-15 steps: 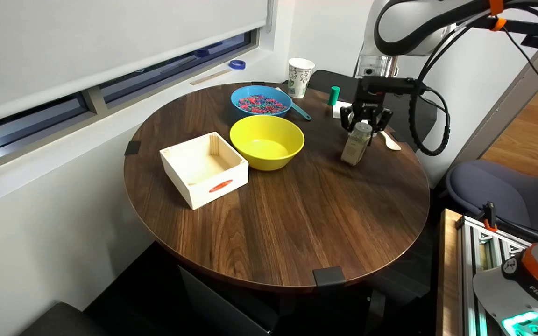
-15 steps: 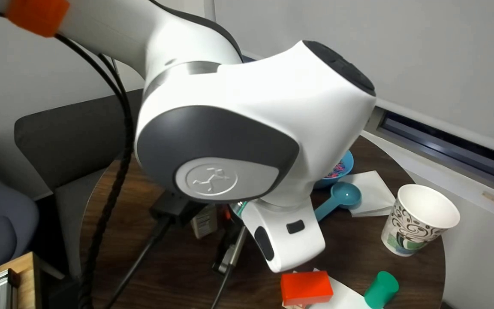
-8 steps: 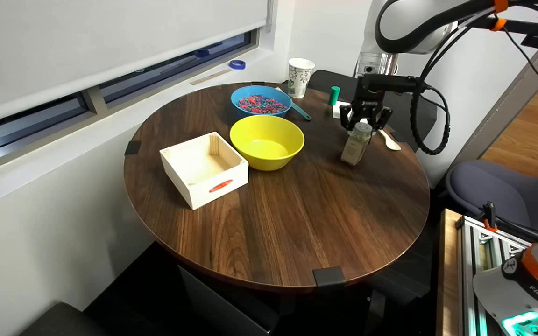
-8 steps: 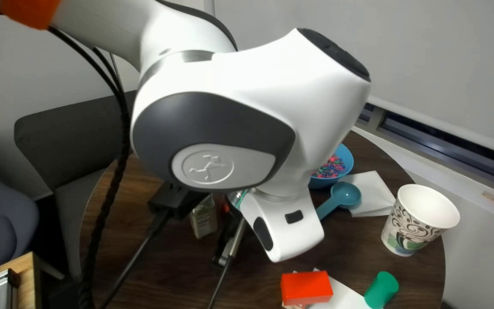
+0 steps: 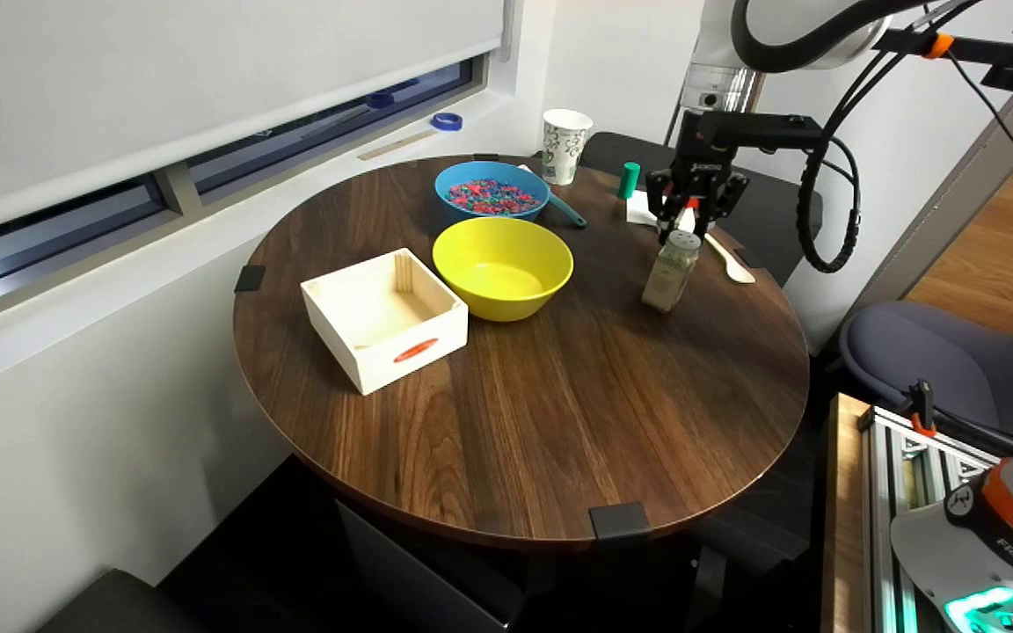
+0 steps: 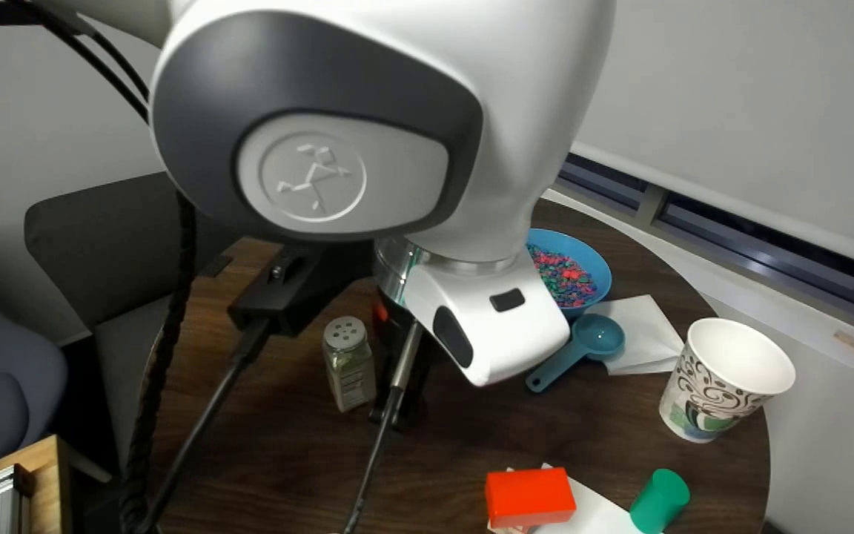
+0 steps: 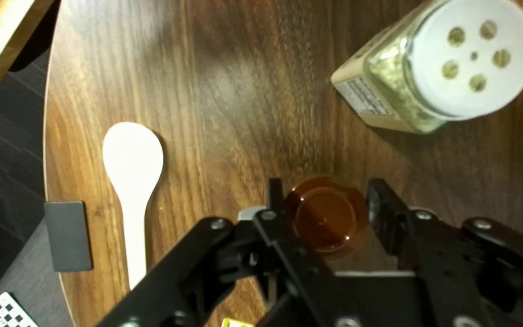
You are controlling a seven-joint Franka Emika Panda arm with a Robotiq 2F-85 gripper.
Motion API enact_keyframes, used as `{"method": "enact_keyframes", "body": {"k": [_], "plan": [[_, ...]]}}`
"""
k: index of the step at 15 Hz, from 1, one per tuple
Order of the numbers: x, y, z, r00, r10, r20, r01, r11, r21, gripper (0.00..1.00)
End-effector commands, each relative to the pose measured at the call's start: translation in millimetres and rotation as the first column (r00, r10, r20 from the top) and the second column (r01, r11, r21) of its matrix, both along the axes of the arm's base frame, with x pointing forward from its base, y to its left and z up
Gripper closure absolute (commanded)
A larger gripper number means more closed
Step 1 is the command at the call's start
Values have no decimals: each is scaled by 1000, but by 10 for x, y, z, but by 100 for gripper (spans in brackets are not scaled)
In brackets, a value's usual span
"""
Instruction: Pick up the brown spice lid and put it on the spice bottle
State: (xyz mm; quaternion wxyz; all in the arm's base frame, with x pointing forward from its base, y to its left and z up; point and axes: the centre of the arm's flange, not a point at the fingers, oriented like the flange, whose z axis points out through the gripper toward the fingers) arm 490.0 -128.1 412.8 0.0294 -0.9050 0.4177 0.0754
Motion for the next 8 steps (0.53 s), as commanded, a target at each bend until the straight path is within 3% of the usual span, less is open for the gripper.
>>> {"method": "enact_keyframes", "body": {"k": [1,8], "plan": [[-122,126,340,998,56,17,-54,996,-74,77],[-232,537,846,980,185,77,-175,978,-117,77]]}}
